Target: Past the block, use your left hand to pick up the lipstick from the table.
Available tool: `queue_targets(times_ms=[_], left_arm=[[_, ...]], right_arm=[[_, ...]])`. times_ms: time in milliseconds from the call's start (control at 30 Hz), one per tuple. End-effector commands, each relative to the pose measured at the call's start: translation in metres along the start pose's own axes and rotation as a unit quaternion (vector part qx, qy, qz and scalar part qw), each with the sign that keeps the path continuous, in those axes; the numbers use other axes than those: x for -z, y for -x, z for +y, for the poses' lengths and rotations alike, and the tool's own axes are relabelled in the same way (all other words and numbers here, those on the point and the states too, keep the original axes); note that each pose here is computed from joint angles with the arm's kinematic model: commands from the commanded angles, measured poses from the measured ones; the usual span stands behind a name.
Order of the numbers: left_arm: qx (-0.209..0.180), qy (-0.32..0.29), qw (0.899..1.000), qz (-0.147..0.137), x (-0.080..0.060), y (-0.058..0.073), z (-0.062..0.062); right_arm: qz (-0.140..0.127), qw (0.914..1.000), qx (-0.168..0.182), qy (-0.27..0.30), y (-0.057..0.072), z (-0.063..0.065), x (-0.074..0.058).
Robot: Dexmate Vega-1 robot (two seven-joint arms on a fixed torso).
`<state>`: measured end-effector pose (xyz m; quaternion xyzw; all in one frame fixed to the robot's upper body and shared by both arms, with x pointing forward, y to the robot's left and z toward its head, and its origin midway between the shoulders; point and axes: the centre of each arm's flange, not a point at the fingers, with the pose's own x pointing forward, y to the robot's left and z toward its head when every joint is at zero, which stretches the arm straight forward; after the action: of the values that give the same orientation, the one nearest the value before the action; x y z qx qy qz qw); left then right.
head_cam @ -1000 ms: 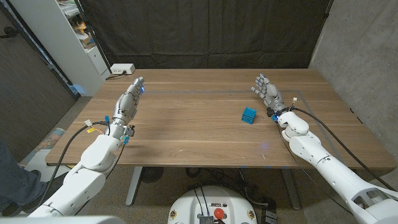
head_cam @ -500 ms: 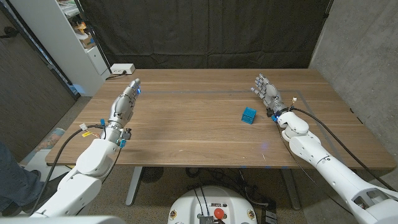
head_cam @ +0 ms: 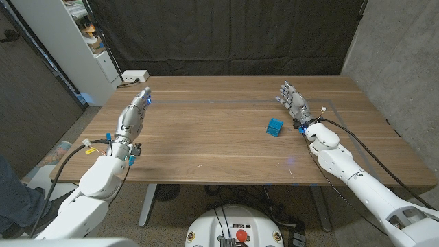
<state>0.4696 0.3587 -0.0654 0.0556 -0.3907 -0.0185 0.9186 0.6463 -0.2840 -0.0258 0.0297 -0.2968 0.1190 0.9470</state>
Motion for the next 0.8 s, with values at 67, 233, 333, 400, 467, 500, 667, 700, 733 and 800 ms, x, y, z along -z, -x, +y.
queue_targets(times_ms=[67,233,333,400,467,500,667,700,733,800], left_arm=[[-0.003,-0.003,1.000,-0.008,-0.004,0.010,0.003],[-0.006,-0.010,1.000,-0.006,-0.003,0.014,0.003],[-0.008,-0.014,1.000,-0.008,-0.003,0.016,0.002],[-0.010,-0.012,1.000,-0.008,-0.004,0.017,0.003],[-0.008,-0.018,1.000,-0.007,-0.005,0.019,0.004],[-0.007,-0.021,1.000,-0.006,-0.006,0.021,0.004],[-0.008,-0.029,1.000,-0.004,-0.008,0.026,0.006],[-0.009,-0.029,1.000,-0.004,-0.008,0.026,0.006],[-0.008,-0.034,0.999,-0.004,-0.010,0.028,0.007],[-0.011,-0.034,0.999,-0.004,-0.011,0.029,0.008]], right_arm=[[0.002,1.0000,0.000,0.002,-0.001,0.003,0.001],[0.001,1.0000,0.001,0.002,-0.001,0.003,0.001],[0.001,1.0000,0.001,0.001,-0.001,0.002,0.001],[0.001,1.0000,0.001,0.001,-0.002,0.002,0.001],[0.000,1.0000,0.001,0.001,-0.002,0.002,0.001],[0.000,1.0000,0.001,0.001,-0.002,0.003,0.001],[0.000,1.0000,0.000,0.000,-0.002,0.003,0.001],[0.000,1.0000,0.000,0.000,-0.002,0.003,0.001],[0.000,1.0000,0.000,0.000,-0.002,0.004,0.001],[0.001,1.0000,0.000,-0.001,-0.001,0.004,0.002]])
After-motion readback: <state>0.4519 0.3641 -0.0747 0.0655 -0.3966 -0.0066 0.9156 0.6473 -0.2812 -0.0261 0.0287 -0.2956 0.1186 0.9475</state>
